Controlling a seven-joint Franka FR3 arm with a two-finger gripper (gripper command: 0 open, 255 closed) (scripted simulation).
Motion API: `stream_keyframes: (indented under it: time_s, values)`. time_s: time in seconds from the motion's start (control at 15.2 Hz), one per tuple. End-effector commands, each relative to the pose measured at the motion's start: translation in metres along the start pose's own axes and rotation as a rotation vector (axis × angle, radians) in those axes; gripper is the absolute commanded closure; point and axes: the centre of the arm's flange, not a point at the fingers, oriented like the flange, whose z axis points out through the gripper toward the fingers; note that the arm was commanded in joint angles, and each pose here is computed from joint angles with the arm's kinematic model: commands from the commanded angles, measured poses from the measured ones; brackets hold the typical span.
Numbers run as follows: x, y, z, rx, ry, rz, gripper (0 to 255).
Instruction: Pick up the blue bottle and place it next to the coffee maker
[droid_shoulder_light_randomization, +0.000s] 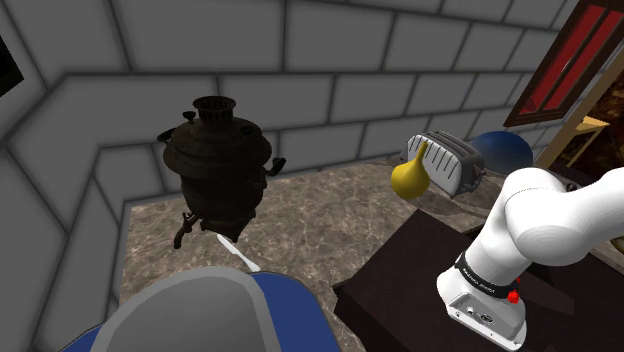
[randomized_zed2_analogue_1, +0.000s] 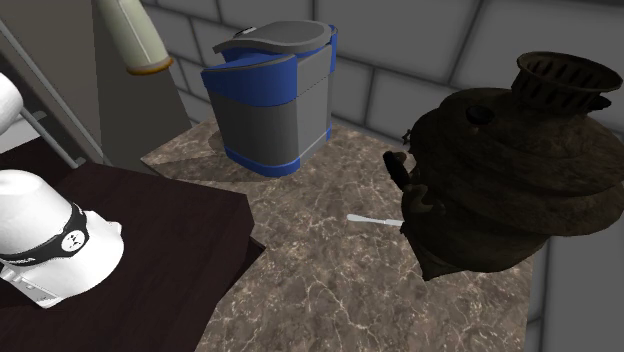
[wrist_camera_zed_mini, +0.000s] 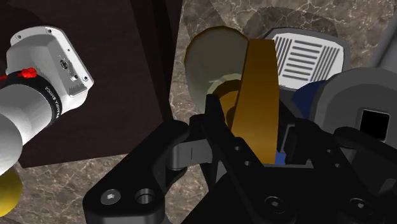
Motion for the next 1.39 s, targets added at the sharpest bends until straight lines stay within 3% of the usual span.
stream_keyframes:
  time_s: [0.0, 1.32]
  values:
    - [0.001, 0.0, 0.01, 0.001, 0.0, 0.0, 255]
    - [0.0, -0.005, 0.116, 0.001, 0.0, 0.0, 255]
